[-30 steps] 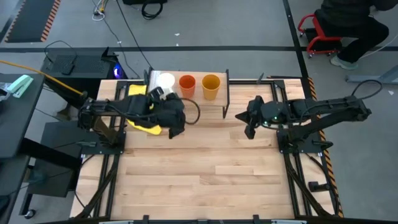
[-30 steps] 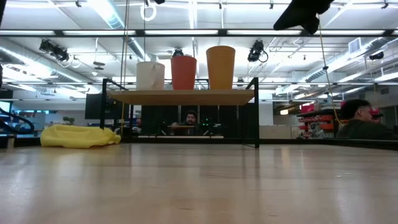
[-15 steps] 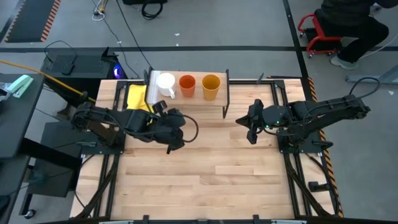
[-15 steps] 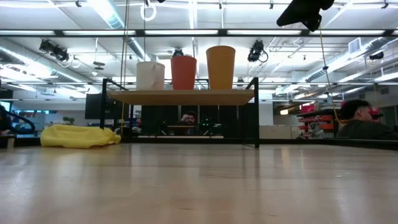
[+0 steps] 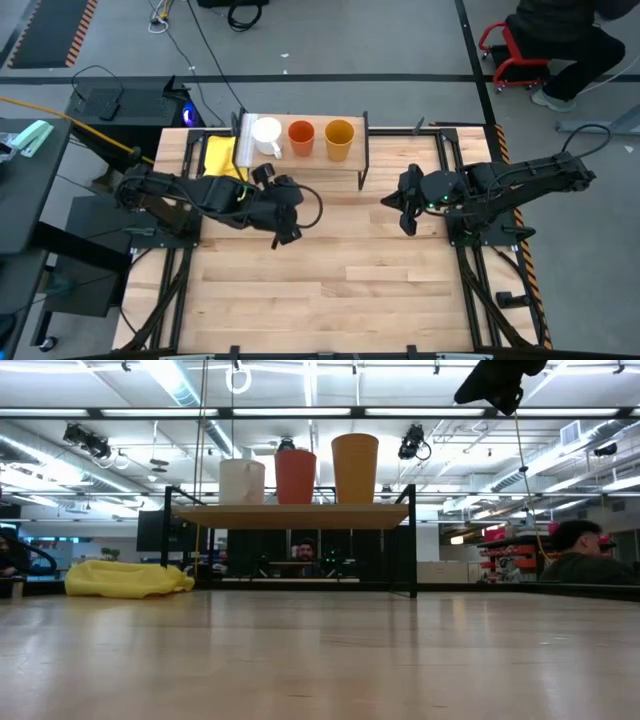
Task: Stack small to large cups/mugs on shelf
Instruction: Return to home position
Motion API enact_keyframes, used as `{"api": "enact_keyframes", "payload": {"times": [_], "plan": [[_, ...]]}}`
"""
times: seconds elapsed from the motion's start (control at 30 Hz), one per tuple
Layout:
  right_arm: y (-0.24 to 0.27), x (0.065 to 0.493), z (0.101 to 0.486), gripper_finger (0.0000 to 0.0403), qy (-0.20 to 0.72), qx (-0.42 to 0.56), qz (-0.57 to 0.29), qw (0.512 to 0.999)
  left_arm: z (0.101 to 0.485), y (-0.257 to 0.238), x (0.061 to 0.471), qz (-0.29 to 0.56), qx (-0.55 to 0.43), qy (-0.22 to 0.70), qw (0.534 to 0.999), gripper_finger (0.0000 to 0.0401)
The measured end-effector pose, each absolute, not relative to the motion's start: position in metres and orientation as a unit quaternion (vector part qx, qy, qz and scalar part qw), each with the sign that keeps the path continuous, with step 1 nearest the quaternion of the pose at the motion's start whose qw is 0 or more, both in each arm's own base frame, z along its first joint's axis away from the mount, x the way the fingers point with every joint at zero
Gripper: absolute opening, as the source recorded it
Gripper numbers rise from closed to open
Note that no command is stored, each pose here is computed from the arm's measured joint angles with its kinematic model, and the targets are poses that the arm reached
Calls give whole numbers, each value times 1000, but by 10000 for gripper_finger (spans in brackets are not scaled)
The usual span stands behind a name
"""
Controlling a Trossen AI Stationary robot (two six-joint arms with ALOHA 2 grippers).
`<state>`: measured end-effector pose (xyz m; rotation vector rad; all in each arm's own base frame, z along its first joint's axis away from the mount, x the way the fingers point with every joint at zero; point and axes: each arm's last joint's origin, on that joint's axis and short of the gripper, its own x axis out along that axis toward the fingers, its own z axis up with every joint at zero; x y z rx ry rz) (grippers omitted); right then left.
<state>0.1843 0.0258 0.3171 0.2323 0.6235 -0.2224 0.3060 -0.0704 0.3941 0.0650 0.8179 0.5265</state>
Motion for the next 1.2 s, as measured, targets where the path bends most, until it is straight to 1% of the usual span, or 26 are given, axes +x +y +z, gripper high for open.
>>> {"api": "enact_keyframes", "payload": {"times": [0.17,0.37,0.5,0.6,0.67,0.77,0.87,1.0,1.1,1.2], "plan": [[26,183,316,20,314,110,-103,937,393,-71,306,228,24,407,884,67],[29,184,317,18,305,113,-95,941,393,-98,303,193,40,387,901,74],[38,185,320,18,290,107,-70,948,367,-116,303,175,65,375,908,73],[44,185,322,18,283,98,-51,953,348,-115,298,169,66,366,913,69],[46,185,323,18,279,97,-43,954,341,-109,288,174,60,367,912,67],[48,184,323,18,279,95,-41,955,345,-96,269,184,29,337,923,69],[49,184,323,18,277,92,-44,956,350,-86,245,171,2,281,944,74],[49,185,325,18,267,86,-40,959,346,-73,213,145,-28,209,967,77],[49,183,327,18,260,66,-31,963,337,-65,196,125,-48,167,977,76],[44,172,336,18,236,64,-28,969,321,-58,185,104,-59,156,980,73]]}}
